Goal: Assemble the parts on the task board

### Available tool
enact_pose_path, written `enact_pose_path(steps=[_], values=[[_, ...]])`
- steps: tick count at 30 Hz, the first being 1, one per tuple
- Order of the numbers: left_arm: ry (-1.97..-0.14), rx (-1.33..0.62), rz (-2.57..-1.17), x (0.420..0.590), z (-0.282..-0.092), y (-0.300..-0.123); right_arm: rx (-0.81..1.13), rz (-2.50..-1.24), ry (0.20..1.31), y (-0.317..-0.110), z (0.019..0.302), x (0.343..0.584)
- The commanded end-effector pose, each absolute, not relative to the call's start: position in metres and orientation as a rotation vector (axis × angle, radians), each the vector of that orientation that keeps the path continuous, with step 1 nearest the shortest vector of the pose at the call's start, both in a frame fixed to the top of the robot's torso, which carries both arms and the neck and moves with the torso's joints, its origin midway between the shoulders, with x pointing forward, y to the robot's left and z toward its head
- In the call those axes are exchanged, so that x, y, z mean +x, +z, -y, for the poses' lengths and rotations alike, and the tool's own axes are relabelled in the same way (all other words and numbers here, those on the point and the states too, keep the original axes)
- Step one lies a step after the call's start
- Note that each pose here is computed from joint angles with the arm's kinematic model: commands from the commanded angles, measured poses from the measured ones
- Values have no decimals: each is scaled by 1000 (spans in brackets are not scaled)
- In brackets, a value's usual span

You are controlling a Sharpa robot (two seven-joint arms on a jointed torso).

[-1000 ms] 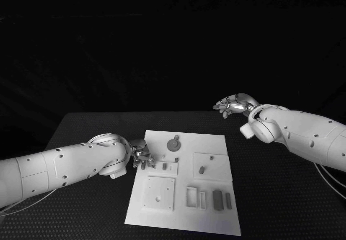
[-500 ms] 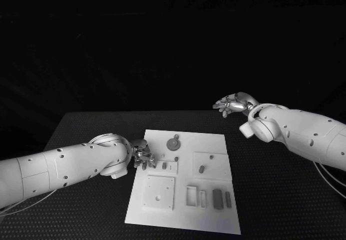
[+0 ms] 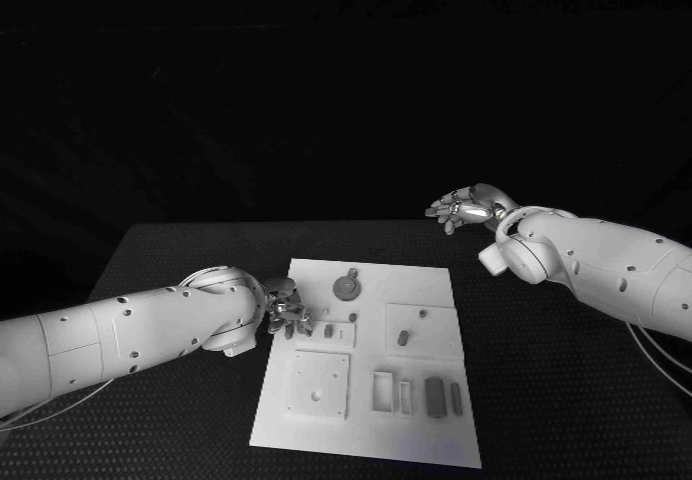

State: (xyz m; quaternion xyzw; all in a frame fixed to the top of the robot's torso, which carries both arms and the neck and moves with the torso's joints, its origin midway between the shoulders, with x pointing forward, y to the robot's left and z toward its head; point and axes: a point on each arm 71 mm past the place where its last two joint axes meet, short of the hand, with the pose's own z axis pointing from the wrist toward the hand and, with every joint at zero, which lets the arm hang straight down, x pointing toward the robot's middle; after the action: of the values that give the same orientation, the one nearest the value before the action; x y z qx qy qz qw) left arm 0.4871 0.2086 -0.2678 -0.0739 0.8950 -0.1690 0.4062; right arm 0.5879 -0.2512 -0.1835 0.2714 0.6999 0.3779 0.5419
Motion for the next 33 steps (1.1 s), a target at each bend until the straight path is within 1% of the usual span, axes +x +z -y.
enact_pose_path(steps=[1,8,15,22,33], values=[[-404,-178,-2255,486,-209,-271,636,-1666,908,-183,250,588],[-420,-169,-2258,484,-206,-270,636,-1667,908,-183,250,588],[-432,-177,-2254,480,-208,-270,637,-1667,906,-183,251,588],[-456,-195,-2208,479,-210,-267,638,-1666,904,-184,252,588],[-517,-249,-2084,475,-213,-264,640,-1665,902,-183,254,588]])
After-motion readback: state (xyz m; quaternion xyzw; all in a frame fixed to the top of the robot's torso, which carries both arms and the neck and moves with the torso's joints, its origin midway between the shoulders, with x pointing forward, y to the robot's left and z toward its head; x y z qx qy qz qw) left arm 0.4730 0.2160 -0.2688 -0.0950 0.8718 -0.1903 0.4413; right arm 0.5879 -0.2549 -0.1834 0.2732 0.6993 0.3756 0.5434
